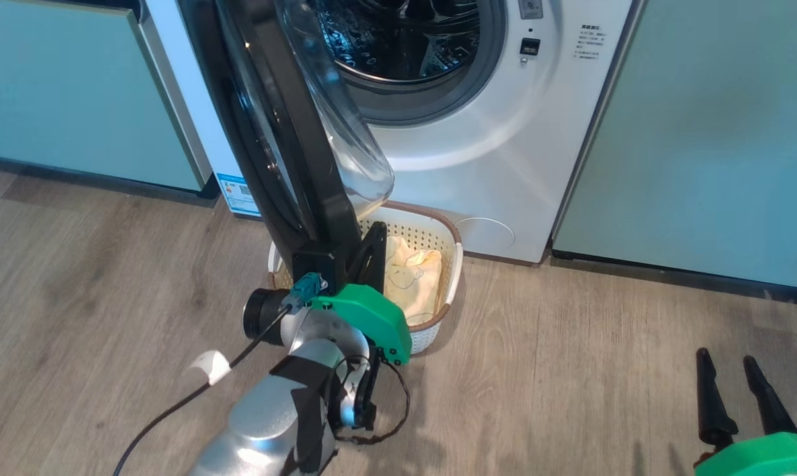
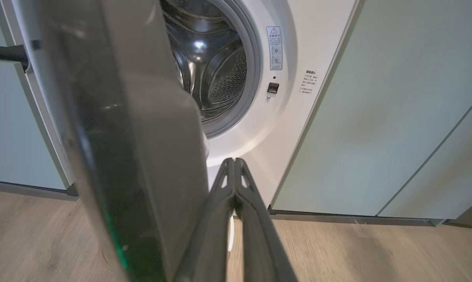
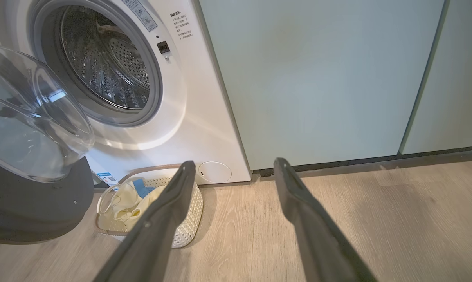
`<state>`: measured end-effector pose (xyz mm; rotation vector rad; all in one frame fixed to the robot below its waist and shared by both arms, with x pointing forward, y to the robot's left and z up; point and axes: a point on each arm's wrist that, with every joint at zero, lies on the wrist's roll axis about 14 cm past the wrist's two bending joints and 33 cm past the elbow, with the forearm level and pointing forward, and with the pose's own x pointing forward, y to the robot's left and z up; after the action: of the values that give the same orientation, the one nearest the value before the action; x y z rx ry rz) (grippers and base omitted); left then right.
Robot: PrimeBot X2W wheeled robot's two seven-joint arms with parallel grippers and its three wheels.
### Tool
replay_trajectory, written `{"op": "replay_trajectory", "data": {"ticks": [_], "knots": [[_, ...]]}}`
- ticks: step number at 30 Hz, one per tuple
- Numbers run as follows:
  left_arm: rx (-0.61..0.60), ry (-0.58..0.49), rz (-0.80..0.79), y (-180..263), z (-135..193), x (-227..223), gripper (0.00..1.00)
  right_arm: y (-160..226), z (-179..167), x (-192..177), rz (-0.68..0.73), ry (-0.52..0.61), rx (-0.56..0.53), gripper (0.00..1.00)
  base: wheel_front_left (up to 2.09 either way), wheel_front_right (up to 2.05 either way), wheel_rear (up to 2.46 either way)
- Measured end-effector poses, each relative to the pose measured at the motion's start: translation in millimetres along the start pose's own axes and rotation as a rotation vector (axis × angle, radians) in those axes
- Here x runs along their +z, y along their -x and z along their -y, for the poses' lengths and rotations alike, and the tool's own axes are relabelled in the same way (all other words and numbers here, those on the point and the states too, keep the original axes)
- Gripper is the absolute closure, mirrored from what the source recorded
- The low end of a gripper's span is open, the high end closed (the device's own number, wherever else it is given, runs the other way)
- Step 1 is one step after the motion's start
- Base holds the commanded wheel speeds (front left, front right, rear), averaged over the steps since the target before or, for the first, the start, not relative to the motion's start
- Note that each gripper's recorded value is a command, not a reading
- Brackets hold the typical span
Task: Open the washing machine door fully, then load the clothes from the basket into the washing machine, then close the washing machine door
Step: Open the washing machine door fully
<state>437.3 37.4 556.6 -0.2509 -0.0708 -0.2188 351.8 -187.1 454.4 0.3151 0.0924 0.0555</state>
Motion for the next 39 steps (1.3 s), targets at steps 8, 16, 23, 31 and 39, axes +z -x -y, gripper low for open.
{"op": "replay_trajectory", "data": {"ticks": [8,16,23,31,39], "knots": [[0.027,-0.008,-0.013,7,-10,-4,1.00,-4,-8,0,-0.001,0.001,0.025,0.00,0.00,0.00,0.00],[0.097,-0.011,-0.017,22,-35,-7,1.00,-10,-21,0,-0.002,-0.001,0.063,0.00,0.00,0.00,0.00],[0.139,-0.036,0.002,34,-53,-2,1.00,-15,-34,0,0.000,-0.002,0.101,0.00,0.00,0.00,0.00],[0.211,-0.040,0.017,49,-79,2,1.00,-21,-49,-3,-0.011,-0.002,0.144,0.00,0.00,0.00,0.00],[0.301,-0.042,0.034,65,-109,7,1.00,-27,-64,-6,-0.022,-0.004,0.185,0.00,0.00,0.00,0.00]]}}
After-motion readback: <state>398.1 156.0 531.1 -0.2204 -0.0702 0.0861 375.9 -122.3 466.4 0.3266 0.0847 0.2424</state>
